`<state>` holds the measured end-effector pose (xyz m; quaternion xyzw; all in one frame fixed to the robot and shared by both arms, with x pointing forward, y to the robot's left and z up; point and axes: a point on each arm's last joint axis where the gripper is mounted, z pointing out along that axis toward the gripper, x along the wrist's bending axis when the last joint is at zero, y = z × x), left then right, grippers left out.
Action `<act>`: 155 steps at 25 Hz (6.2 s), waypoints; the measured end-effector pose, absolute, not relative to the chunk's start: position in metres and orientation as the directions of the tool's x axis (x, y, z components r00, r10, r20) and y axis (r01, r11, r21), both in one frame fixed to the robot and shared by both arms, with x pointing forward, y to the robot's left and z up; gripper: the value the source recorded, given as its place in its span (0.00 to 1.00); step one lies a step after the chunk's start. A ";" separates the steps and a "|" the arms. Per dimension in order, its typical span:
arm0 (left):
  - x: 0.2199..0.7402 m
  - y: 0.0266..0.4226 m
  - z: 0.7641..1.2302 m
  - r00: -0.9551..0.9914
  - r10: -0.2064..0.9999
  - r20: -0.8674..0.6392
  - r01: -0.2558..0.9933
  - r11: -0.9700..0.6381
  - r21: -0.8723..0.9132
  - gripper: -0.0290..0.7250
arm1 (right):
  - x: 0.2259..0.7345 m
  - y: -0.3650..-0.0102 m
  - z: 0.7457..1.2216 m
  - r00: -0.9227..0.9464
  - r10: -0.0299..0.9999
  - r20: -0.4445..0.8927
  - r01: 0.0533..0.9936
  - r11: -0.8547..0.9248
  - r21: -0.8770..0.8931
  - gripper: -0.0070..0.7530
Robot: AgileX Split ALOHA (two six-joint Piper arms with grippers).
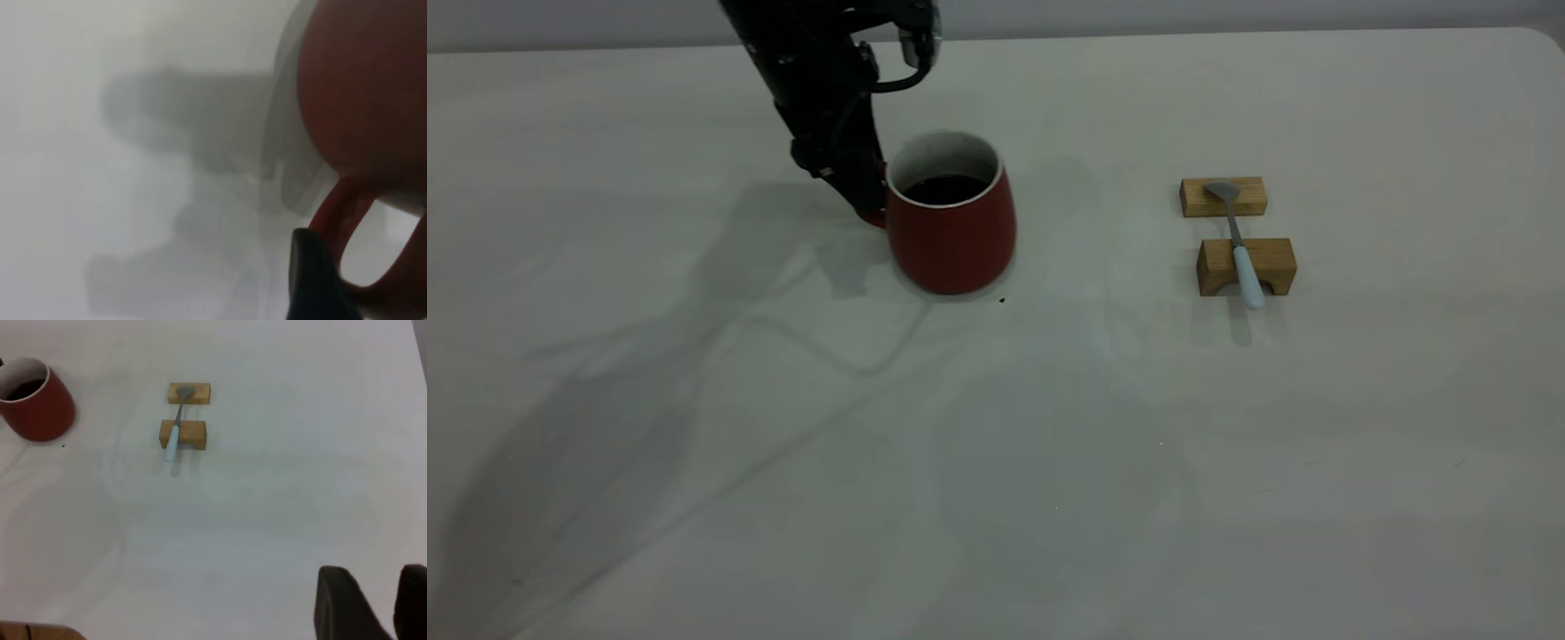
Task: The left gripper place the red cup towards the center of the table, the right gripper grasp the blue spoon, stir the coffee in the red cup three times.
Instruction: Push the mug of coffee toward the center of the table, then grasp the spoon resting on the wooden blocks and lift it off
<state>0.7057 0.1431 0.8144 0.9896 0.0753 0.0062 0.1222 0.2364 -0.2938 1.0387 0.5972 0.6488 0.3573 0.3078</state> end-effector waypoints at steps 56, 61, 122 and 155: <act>0.294 0.285 1.039 0.293 0.956 0.002 0.854 -0.263 0.449 0.63 | 0.236 -0.294 1.039 -0.097 0.995 0.027 0.556 0.031 0.831 0.32; 0.265 0.294 1.032 0.293 0.956 0.003 0.784 -0.242 0.571 0.63 | 0.236 -0.294 1.039 -0.097 0.995 0.027 0.556 0.031 0.831 0.32; 0.222 0.302 1.033 0.056 0.998 0.004 0.625 -0.038 0.780 0.63 | 0.503 -0.220 0.958 -0.227 0.901 0.371 0.928 0.084 0.364 0.76; 0.222 0.302 1.033 0.056 0.998 0.003 0.625 -0.038 0.780 0.63 | 0.626 -0.160 0.792 -0.116 0.980 0.161 0.993 0.114 0.019 0.73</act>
